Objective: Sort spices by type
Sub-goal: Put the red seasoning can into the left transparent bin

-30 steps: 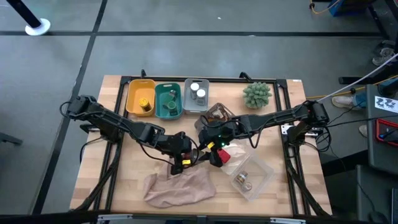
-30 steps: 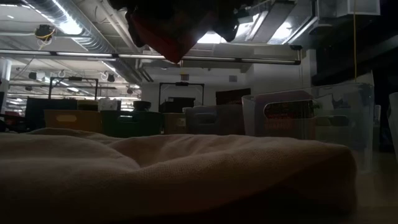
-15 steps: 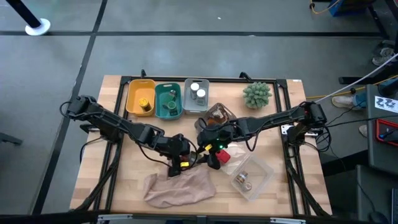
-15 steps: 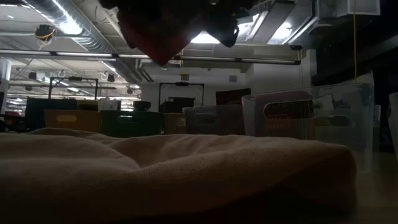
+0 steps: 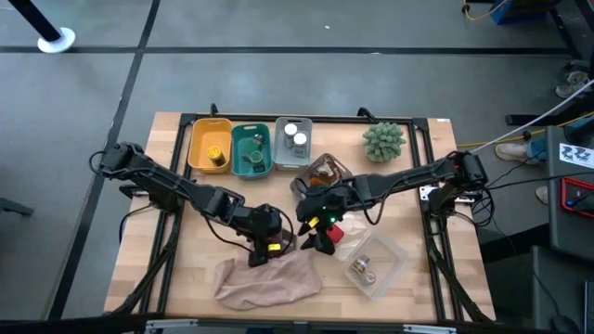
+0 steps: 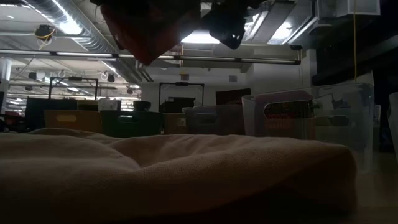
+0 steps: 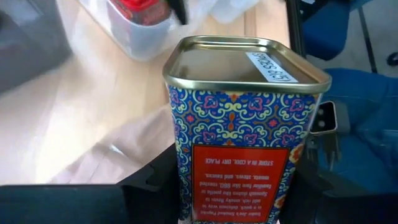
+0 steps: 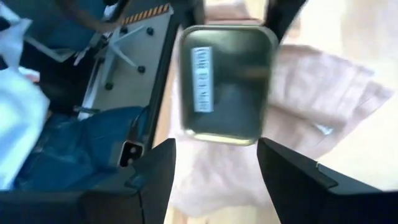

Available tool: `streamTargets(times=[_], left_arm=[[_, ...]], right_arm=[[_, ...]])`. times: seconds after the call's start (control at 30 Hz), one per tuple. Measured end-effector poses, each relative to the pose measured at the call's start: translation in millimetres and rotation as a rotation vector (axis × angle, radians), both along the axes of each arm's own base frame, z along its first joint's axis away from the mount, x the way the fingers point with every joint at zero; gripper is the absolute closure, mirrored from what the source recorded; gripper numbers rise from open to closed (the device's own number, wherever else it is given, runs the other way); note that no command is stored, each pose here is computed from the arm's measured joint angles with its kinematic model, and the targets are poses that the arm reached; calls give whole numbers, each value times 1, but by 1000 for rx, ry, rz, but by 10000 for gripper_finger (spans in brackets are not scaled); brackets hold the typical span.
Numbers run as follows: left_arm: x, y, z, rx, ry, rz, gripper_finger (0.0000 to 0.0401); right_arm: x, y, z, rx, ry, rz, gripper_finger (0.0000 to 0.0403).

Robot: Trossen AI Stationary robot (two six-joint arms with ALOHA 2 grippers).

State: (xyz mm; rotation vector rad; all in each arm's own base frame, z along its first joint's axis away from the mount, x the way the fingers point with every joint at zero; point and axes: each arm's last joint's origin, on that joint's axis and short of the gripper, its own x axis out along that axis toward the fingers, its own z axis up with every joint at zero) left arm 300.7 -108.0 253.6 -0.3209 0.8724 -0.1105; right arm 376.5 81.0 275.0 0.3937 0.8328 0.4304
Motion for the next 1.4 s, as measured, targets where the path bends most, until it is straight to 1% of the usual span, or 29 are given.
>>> streamTargets(times=[0.17, 0.2, 0.3, 0.4, 0.53, 0.67, 0.77, 0.97, 1.17, 1.4], left_arm=[[-2, 0, -2, -8, 28, 5, 230], [-2, 1, -2, -5, 35, 5, 230], [-1, 0, -1, -6, 16, 10, 226], [-1, 1, -1, 20, 10, 33, 225], [0, 2, -1, 36, -1, 51, 226], [1, 2, 0, 38, -21, 56, 225], [3, 3, 1, 27, -35, 54, 225], [4, 3, 1, 21, -54, 65, 224], [6, 4, 3, 18, -70, 79, 224], [7, 4, 4, 15, -81, 81, 224]], right_arm=[[-1, 1, -1, -1, 8, 10, 175], [-1, 1, -1, -17, -3, 14, 175], [0, 5, 1, -120, -86, 42, 175], [0, 15, 2, -219, -144, 53, 175], [-4, 28, 1, -270, -165, 79, 175], [-7, 41, 1, -273, -170, 111, 175], [-9, 47, -1, -289, -169, 111, 175], [-11, 50, -5, -318, -134, 107, 175], [-13, 50, -8, -277, -73, 78, 175], [-13, 50, -9, -259, -56, 95, 175]])
